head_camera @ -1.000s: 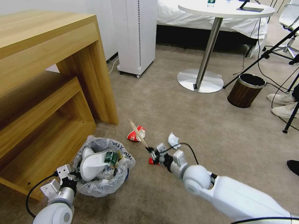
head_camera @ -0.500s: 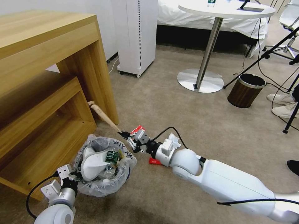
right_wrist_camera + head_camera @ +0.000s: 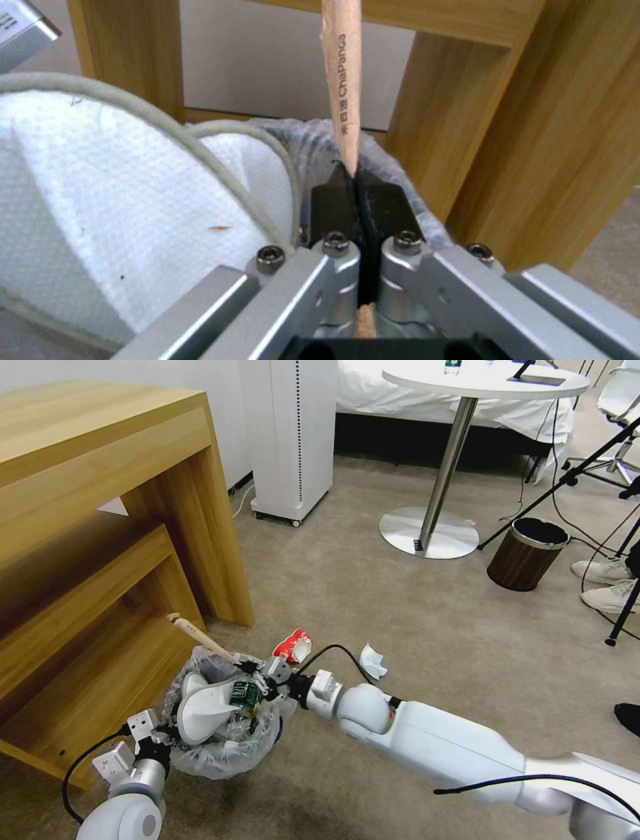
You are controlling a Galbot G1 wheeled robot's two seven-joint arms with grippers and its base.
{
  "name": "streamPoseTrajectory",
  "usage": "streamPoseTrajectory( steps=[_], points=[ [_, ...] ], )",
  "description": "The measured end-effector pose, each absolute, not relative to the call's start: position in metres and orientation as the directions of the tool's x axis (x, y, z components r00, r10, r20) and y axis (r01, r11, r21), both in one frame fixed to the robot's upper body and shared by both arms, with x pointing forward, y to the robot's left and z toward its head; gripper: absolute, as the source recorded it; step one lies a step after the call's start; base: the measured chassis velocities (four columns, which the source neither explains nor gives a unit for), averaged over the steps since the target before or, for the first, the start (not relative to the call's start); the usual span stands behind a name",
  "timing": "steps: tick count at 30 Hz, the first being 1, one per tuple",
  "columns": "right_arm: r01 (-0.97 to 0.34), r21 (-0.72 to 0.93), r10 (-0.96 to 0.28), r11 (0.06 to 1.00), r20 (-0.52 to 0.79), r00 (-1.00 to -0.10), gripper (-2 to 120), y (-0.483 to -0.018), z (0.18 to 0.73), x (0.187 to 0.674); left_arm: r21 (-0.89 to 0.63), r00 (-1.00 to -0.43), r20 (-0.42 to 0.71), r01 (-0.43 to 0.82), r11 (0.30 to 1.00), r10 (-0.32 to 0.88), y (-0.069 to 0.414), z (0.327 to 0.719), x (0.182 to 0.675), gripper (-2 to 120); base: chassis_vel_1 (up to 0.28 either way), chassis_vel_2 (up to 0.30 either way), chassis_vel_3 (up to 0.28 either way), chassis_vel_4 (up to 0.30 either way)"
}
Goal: Pick up the trash bin and place the garbage on the floor into it.
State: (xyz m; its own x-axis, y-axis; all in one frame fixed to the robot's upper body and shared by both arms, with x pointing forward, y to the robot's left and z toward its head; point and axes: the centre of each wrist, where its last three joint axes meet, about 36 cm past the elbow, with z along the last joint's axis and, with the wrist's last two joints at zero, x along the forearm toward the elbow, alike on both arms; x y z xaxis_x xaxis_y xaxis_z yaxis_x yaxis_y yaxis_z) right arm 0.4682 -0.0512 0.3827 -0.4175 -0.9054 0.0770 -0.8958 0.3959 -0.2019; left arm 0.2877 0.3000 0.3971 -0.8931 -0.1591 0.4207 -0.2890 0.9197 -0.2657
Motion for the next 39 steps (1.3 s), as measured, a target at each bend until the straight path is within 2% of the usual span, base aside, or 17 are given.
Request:
streamPoseTrajectory(
  steps=[8, 29, 34, 36, 38, 39],
  points=[
    [-0.898, -0.195, -0.909, 0.395, 0.058, -0.412, 0, -0.042, 0.382, 0.465, -0.27, -0.894, 0.419, -0.289, 0.918, -0.159, 0.301, 0.396, 0.291, 0, 0.0, 0.0, 0.0, 0.0],
    [-0.906, -0.224, -0.898, 0.36, 0.18, -0.401, 0, -0.075, 0.325, 0.454, -0.279, -0.897, 0.416, -0.282, 0.918, -0.149, 0.301, 0.395, 0.294, 0, 0.0, 0.0, 0.0, 0.0],
    [-0.906, -0.224, -0.895, 0.359, 0.193, -0.402, 18, -0.078, 0.325, 0.452, -0.277, -0.897, 0.415, -0.285, 0.918, -0.153, 0.3, 0.396, 0.293, 0, 0.0, 0.0, 0.0, 0.0],
    [-0.906, -0.223, -0.895, 0.359, 0.193, -0.402, 21, -0.079, 0.325, 0.452, -0.277, -0.897, 0.415, -0.285, 0.918, -0.152, 0.3, 0.396, 0.292, 0, 0.0, 0.0, 0.0, 0.0],
    [-0.904, -0.221, -0.892, 0.365, 0.193, -0.408, 34, -0.082, 0.326, 0.451, -0.273, -0.897, 0.414, -0.286, 0.919, -0.156, 0.3, 0.397, 0.29, 0, 0.0, 0.0, 0.0, 0.0],
    [-0.904, -0.221, -0.892, 0.365, 0.193, -0.408, 34, -0.082, 0.326, 0.451, -0.273, -0.897, 0.414, -0.286, 0.919, -0.156, 0.3, 0.397, 0.29, 0, 0.0, 0.0, 0.0, 0.0]
  ],
)
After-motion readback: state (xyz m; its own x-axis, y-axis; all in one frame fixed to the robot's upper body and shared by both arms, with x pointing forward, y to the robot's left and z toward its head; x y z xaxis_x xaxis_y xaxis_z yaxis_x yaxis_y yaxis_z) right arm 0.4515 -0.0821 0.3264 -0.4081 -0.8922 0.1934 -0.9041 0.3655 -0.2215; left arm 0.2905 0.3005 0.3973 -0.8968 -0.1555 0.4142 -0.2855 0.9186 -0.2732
